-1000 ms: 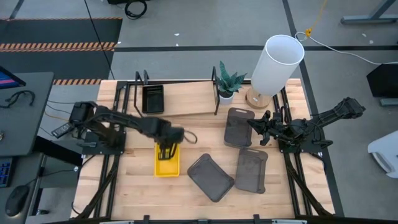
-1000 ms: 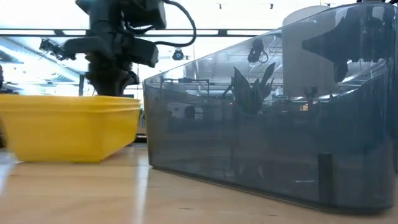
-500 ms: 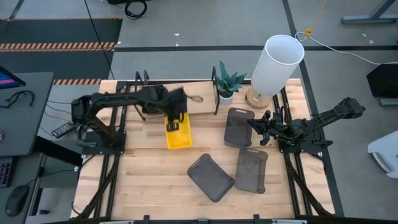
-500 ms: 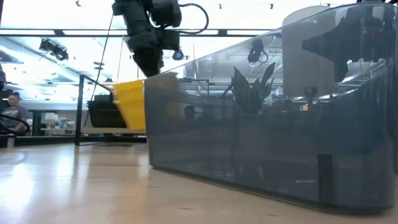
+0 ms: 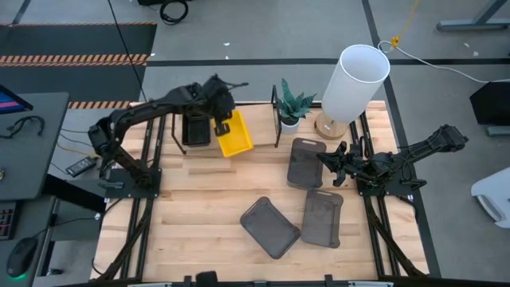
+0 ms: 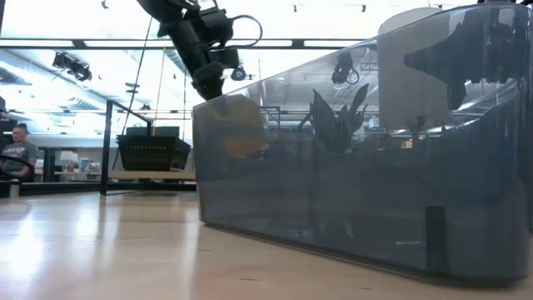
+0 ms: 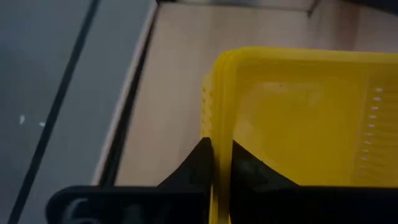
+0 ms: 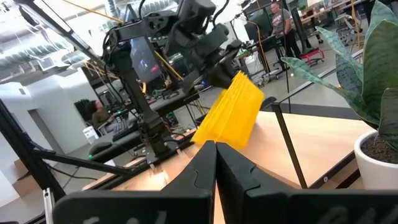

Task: Stack baskets on shelf by color
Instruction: Put the stacked yellow bins on the shelf aligned with the other stacked bins

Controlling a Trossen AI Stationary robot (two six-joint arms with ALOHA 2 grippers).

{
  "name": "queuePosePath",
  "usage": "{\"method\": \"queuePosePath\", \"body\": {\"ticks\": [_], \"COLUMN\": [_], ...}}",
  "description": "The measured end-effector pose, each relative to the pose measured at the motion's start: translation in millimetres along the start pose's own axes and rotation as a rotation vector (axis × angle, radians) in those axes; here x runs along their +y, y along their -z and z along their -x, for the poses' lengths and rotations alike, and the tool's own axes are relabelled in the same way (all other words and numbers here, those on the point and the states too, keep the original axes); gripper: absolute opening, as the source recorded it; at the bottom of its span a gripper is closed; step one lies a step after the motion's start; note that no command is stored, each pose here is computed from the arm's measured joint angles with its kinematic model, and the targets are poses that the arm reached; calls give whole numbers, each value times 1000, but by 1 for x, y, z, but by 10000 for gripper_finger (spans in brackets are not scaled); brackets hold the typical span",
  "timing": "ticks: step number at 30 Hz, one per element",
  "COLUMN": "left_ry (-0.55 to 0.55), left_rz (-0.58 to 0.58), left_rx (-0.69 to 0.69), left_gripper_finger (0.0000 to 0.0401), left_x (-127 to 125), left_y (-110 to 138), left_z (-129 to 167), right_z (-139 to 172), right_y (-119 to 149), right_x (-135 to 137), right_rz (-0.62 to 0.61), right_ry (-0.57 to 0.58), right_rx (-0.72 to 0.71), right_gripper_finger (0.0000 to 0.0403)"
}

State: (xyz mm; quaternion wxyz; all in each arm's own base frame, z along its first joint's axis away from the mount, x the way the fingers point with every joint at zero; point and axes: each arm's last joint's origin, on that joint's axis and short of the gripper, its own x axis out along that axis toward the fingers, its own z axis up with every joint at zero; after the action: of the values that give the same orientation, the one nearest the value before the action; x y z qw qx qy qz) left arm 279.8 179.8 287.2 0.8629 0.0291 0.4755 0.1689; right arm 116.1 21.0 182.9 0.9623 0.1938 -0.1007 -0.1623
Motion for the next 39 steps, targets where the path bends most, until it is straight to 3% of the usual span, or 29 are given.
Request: {"method": "queuePosePath", "body": {"ticks": [8, 16, 31, 39], "left_ry": [-32, -27, 145, 142], "left_rz": [18, 10, -86, -162], "left_rx": [-20, -15, 310, 376], "left_gripper_finger": [22, 22, 25, 30], "left_x": [26, 47, 70, 73], "left_y": [5, -14, -3, 4], "left_z": [4, 2, -52, -60], "right_z": [0, 0, 0, 0], "right_y": [0, 0, 0, 0], "right_x": [0, -1, -1, -1], "right_rz": [1, 0, -2, -1], "right_ry": [1, 24, 22, 22], "right_rx": [0, -7, -6, -6], "right_gripper_finger": [15, 15, 15, 15]}}
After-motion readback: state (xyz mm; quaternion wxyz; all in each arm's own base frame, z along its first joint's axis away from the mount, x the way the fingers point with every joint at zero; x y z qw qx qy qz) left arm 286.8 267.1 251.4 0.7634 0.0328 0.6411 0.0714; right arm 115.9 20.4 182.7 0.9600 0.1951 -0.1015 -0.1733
